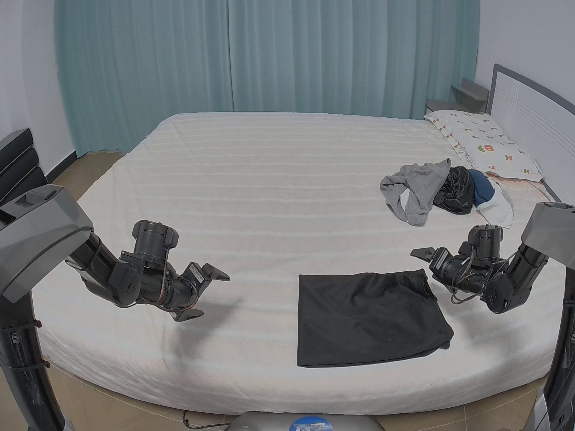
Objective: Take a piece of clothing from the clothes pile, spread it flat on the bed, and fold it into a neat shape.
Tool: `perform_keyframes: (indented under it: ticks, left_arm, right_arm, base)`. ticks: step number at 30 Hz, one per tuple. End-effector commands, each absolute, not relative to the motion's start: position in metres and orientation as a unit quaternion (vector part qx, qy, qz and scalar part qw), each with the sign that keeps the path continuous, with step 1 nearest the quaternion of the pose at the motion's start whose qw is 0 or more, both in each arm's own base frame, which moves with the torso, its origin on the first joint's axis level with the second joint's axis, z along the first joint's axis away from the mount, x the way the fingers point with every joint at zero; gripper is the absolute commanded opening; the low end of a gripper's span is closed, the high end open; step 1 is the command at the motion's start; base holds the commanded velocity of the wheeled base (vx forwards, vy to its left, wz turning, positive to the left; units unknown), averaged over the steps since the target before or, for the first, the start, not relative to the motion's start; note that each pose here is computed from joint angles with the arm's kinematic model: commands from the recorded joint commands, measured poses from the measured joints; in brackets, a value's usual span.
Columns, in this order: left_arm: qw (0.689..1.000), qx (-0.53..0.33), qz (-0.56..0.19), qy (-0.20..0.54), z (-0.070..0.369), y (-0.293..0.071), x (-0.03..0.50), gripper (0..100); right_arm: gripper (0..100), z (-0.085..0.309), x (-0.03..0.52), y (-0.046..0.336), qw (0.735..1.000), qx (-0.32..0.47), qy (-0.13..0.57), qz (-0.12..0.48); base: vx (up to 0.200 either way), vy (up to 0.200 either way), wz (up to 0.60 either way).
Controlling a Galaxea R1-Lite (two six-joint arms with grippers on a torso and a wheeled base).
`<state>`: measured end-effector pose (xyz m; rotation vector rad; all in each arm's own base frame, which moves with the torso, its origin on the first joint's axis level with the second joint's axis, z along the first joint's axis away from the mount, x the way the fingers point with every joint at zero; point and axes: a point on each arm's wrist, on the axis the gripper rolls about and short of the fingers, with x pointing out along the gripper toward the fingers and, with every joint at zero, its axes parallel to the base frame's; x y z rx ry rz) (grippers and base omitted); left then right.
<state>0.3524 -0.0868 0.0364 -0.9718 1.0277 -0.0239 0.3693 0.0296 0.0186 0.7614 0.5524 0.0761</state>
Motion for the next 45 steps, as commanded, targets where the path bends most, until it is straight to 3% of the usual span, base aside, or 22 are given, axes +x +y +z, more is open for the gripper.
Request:
perform_keyframes:
  ticks: [1, 8, 9, 22, 41, 42, 45]
  left_arm:
    - [0.76, -0.446, -0.011, 0.472, 0.036, -0.087, 0.353, 100]
    - [0.76, -0.446, -0.011, 0.472, 0.036, -0.087, 0.353, 100]
    - [0.761, -0.446, -0.011, 0.472, 0.036, -0.087, 0.353, 100]
    - [0.76, -0.446, -0.011, 0.472, 0.036, -0.087, 0.353, 100]
    - [0.761, -0.445, -0.012, 0.472, 0.036, -0.087, 0.352, 100]
    - [0.761, -0.444, -0.011, 0.473, 0.036, -0.087, 0.352, 100]
    - [0.761, -0.443, -0.011, 0.473, 0.036, -0.088, 0.352, 100]
  right_arm:
    - [100, 0.004, 0.368, 0.031, 0.887, 0.36, 0.285, 0.04]
    - [100, -0.011, 0.368, 0.033, 0.889, 0.341, 0.301, 0.046]
    - [0, -0.013, 0.368, 0.033, 0.89, 0.339, 0.301, 0.047]
    - [0, -0.003, 0.372, 0.01, 0.902, 0.342, 0.263, 0.03]
    - [0, -0.013, 0.379, -0.003, 0.899, 0.35, 0.264, 0.012]
    - [100, -0.011, 0.378, -0.005, 0.899, 0.352, 0.261, 0.01]
    - [100, -0.003, 0.373, -0.007, 0.898, 0.356, 0.258, 0.013]
  base:
    - [0.0, 0.0, 0.0]
    - [0.0, 0.0, 0.0]
    - [0.0, 0.0, 0.0]
    - [0.0, 0.0, 0.0]
    - [0.0, 0.0, 0.0]
    - [0.0, 0.0, 0.0]
    - [0.0, 0.0, 0.0]
